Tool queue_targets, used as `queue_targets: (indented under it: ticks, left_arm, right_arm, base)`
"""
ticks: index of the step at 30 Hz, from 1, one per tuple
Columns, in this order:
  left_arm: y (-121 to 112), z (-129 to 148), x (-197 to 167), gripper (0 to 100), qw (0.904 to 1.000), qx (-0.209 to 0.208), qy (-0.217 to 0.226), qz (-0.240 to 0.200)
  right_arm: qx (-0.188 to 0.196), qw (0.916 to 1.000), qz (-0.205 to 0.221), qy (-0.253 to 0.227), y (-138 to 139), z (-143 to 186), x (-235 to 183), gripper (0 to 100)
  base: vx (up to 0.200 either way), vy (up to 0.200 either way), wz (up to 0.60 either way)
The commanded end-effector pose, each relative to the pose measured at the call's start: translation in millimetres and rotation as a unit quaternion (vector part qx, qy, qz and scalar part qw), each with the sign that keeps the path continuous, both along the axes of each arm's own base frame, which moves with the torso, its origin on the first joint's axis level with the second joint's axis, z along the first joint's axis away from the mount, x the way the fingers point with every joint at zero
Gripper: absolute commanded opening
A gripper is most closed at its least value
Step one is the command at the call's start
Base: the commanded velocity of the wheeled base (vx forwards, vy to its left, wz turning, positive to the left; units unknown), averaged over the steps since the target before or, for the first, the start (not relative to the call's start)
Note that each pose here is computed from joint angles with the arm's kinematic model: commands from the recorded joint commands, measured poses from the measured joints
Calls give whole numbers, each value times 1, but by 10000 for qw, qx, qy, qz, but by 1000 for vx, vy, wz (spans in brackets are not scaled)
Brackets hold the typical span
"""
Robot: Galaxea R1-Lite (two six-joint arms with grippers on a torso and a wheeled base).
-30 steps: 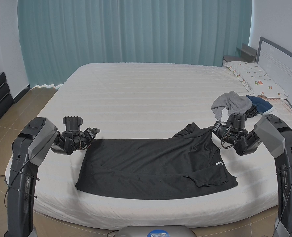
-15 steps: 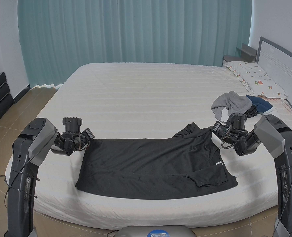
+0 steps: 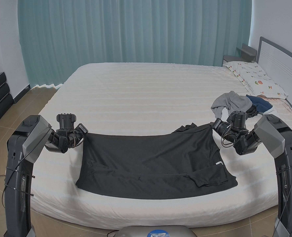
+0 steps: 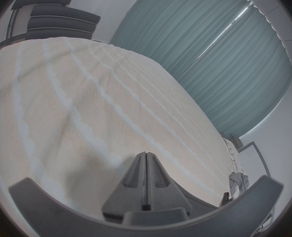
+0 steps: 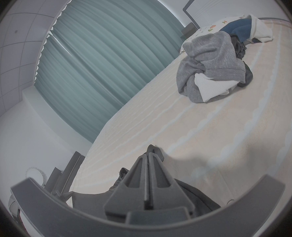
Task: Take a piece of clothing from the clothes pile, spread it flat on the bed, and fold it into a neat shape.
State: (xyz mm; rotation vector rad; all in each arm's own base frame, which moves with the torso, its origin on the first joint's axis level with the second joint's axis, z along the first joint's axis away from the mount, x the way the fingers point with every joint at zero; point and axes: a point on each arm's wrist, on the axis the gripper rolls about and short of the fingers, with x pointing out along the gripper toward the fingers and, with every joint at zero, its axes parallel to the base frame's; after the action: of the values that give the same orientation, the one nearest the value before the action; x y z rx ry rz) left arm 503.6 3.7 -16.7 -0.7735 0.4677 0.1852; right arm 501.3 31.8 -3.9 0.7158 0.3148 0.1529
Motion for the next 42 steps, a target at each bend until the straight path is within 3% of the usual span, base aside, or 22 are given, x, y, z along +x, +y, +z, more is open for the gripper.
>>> queue_targets:
  ticks: [1,12,17,33,42]
  left_arm:
    - [4,15,-6,0,9999,-8,-135,42]
    - [15,29,-18,0,9998,-45,-135,116]
    - [23,38,-21,0,9997,-60,-182,166]
    - [22,32,-25,0,9997,-136,-68,171]
    - [21,39,-29,0,9998,-105,-83,138]
  right_arm:
    - [11,10000,-7,-73,-2,8,-2,0]
    - [146,9992,273,-236,-4,29,-15,0]
    - [66,9978,611,-246,-2,24,-21,0]
    - [80,9982,532,-252,-13,27,-23,0]
    - [191,9967,793,29,-25,29,-45,0]
  base:
    - [0,0,0]
    - [0,0,0]
    - [0,0,0]
    - [0,0,0]
    - [0,0,0]
